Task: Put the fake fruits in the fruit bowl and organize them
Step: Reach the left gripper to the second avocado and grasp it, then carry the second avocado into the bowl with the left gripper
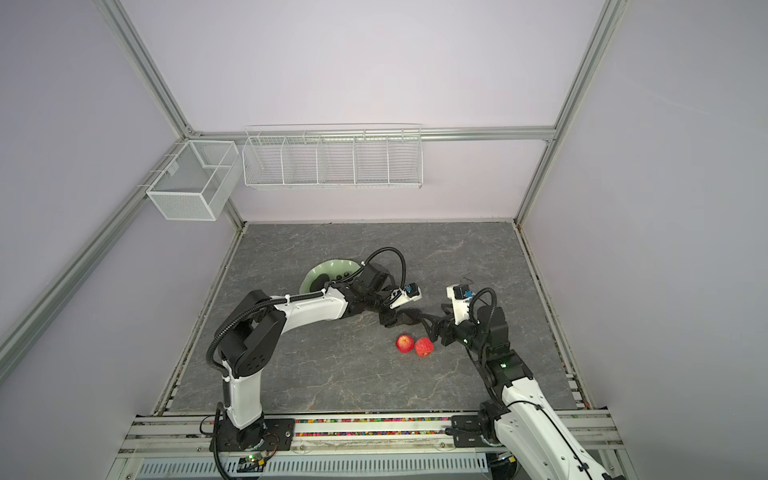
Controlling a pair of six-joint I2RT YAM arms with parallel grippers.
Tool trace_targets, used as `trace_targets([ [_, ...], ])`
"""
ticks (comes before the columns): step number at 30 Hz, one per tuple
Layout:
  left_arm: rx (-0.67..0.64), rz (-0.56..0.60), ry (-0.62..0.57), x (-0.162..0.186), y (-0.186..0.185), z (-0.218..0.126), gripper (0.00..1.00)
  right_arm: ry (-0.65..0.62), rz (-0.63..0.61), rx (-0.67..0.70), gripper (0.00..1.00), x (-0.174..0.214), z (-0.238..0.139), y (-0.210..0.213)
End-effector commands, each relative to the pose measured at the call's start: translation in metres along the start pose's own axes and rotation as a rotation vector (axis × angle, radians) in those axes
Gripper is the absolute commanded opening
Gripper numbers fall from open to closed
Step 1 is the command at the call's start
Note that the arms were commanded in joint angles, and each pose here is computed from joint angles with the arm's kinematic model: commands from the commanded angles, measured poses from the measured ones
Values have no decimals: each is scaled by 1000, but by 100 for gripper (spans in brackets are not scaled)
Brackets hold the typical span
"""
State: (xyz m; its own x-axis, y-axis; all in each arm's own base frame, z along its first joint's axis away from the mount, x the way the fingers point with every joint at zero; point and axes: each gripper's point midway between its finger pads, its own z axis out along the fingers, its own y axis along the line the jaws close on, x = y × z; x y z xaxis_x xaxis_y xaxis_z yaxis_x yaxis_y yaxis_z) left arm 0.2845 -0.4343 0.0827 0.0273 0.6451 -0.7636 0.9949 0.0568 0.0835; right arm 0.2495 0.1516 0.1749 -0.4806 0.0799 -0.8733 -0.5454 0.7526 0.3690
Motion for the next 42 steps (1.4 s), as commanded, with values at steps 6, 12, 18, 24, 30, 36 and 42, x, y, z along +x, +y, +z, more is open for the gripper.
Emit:
trace_targets([
  [6,84,-28,-4,3,-9,23,68,-14,-23,-5,88,0,-2,1],
  [12,45,-46,3,9,-2,34,64,-7,-20,-10,88,1,0,0],
  [18,15,-54,-10,8,2,34,53,-7,-22,-8,89,1,1,0],
  [24,-22,-64,-35,-1,9,23,36,-7,-20,-11,89,0,1,0],
  [30,-83,-88,-121,-21,21,-1,31,-12,-27,-10,88,0,0,1],
  [36,-273,-200,-201,-38,63,-58,28,-38,-50,-64,88,-2,-2,10],
  [42,-513,-418,-160,-9,99,-130,27,-27,-80,-186,88,-2,5,33],
])
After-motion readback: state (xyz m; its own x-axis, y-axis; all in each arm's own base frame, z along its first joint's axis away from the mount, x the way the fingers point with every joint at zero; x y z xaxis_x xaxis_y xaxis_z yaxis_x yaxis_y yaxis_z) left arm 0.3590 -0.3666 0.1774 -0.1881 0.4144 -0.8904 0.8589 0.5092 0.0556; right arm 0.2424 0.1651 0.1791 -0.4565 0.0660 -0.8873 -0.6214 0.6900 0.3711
